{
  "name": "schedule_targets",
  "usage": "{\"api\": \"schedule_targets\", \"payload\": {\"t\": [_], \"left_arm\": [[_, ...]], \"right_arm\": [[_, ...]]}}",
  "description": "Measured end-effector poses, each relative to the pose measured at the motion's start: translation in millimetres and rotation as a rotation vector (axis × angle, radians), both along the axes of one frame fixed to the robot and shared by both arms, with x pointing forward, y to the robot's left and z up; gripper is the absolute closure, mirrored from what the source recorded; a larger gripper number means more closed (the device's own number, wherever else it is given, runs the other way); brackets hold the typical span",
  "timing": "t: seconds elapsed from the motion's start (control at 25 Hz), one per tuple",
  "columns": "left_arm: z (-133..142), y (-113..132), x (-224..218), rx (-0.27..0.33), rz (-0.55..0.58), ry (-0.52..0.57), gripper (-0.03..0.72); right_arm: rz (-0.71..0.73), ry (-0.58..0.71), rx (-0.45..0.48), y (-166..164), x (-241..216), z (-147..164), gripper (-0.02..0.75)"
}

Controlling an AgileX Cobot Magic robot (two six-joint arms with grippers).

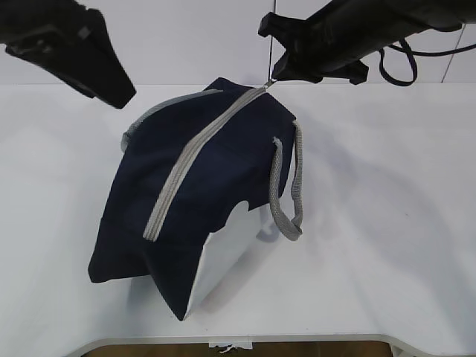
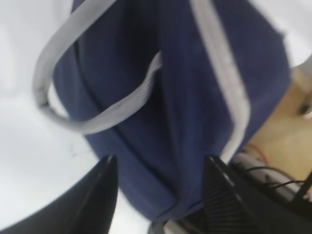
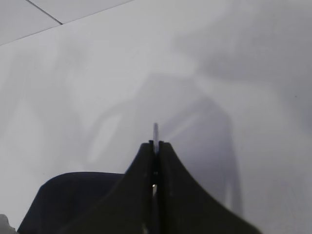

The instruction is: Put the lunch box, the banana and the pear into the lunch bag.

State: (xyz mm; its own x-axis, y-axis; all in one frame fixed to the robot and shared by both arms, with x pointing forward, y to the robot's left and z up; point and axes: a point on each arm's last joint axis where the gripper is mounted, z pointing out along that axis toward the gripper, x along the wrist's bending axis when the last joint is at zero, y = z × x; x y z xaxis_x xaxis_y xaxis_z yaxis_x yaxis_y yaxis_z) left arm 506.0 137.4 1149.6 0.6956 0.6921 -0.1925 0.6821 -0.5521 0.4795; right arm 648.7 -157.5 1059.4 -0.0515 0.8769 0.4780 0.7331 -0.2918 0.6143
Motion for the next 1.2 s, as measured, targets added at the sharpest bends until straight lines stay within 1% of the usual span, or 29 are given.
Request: {"api": "schedule_targets", "payload": {"t": [0.12,0.2,0.56,0.76,0.8,0.88,0.92,1.08,1.12,1.2], "left_arm": [[3,-9,3,-0.079,-0.009,0.034,0.268],[-3,-16,12,-0.096,-0.009,0.062,0.268],[-36,-47,61,-0.135,-0.022,0.138,0.268],[-52,-55,77,-0.124,-0.023,0.166,0.272],[-56,-55,78,-0.119,-0.024,0.171,0.284],[-59,-55,80,-0.101,-0.023,0.170,0.337],[-59,-54,80,-0.096,-0.023,0.168,0.384],[-59,-53,81,-0.080,-0.044,0.149,0.615],[-59,-53,81,-0.074,-0.060,0.138,0.651],[-56,-53,82,-0.070,-0.090,0.109,0.671]], "right_arm": [[0.005,0.000,0.011,1,0,0,0.737],[0.005,0.000,0.010,1,0,0,0.737],[0.020,0.001,0.027,3,-1,1,0.737],[0.027,-0.002,0.029,3,0,4,0.737],[0.039,-0.015,0.029,5,1,11,0.737],[0.051,-0.031,0.028,5,2,19,0.737],[0.057,-0.042,0.028,6,3,23,0.737],[0.065,-0.065,0.030,7,5,32,0.737],[0.066,-0.068,0.031,7,5,33,0.737],[0.069,-0.072,0.029,7,5,34,0.737]]}}
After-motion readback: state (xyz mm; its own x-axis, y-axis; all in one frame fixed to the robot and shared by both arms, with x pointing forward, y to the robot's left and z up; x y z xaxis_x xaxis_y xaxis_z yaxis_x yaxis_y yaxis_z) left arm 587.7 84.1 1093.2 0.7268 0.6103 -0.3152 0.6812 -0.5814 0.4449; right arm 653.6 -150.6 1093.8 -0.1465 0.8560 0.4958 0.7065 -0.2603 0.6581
